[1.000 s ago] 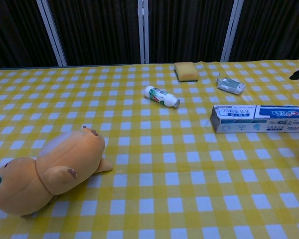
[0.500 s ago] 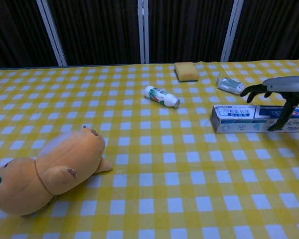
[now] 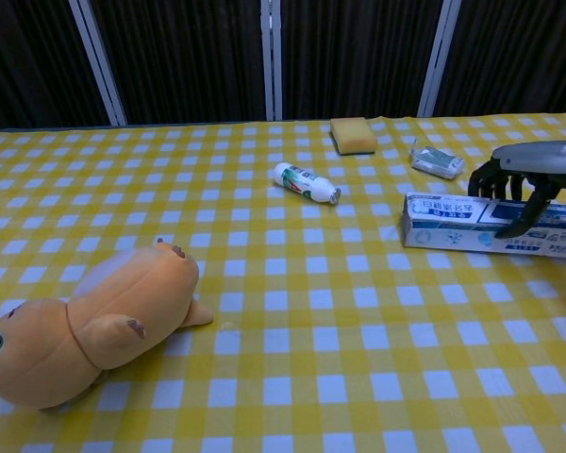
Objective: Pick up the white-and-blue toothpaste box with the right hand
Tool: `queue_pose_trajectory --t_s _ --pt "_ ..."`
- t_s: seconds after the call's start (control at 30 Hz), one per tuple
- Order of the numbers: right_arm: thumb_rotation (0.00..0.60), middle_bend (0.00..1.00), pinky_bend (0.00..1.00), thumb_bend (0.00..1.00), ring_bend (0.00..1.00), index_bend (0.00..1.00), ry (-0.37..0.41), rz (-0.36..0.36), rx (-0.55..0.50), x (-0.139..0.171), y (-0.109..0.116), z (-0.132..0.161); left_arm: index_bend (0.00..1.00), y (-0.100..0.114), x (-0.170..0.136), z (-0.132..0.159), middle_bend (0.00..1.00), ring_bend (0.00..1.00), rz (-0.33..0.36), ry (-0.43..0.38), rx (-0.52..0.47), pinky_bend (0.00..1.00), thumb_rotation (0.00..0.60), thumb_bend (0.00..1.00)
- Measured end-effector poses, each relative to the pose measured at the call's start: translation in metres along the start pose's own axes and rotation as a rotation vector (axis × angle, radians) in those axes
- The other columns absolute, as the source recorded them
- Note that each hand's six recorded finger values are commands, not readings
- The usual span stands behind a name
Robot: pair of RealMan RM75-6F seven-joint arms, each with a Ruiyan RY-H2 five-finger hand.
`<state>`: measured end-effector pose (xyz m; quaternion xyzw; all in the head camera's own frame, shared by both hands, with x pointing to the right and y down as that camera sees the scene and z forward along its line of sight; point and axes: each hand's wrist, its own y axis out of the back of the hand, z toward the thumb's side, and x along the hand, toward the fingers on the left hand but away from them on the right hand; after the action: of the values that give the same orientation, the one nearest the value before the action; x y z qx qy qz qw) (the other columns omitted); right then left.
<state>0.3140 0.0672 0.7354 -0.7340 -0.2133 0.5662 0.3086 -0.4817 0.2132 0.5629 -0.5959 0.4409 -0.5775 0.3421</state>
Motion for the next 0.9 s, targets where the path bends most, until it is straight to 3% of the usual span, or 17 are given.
queue_pose_trajectory --t_s 0.23,0.43,0.73,0.9 --pt "0.600 0.51 0.42 0.20 0.42 0.47 0.049 -0.068 -0.003 0.009 0.017 0.009 0.00 0.002 -0.001 0.001 0.00 0.00 0.003 -0.007 -0.010 0.00 0.600 0.02" --pt "0.600 0.51 0.42 0.20 0.42 0.47 0.125 -0.136 0.047 0.025 0.050 0.028 0.00 0.006 -0.002 0.002 0.00 0.00 0.008 -0.014 -0.027 0.00 0.600 0.02" --pt "0.600 0.51 0.42 0.20 0.42 0.47 0.179 -0.280 0.317 0.046 0.110 0.057 0.00 0.012 -0.005 0.001 0.00 0.00 0.021 -0.025 -0.051 0.00 0.600 0.02" --pt "0.600 0.50 0.42 0.20 0.42 0.47 0.165 -0.373 0.582 0.056 0.142 0.073 0.00 0.015 -0.008 0.002 0.00 0.00 0.026 -0.037 -0.063 0.00 0.600 0.02"
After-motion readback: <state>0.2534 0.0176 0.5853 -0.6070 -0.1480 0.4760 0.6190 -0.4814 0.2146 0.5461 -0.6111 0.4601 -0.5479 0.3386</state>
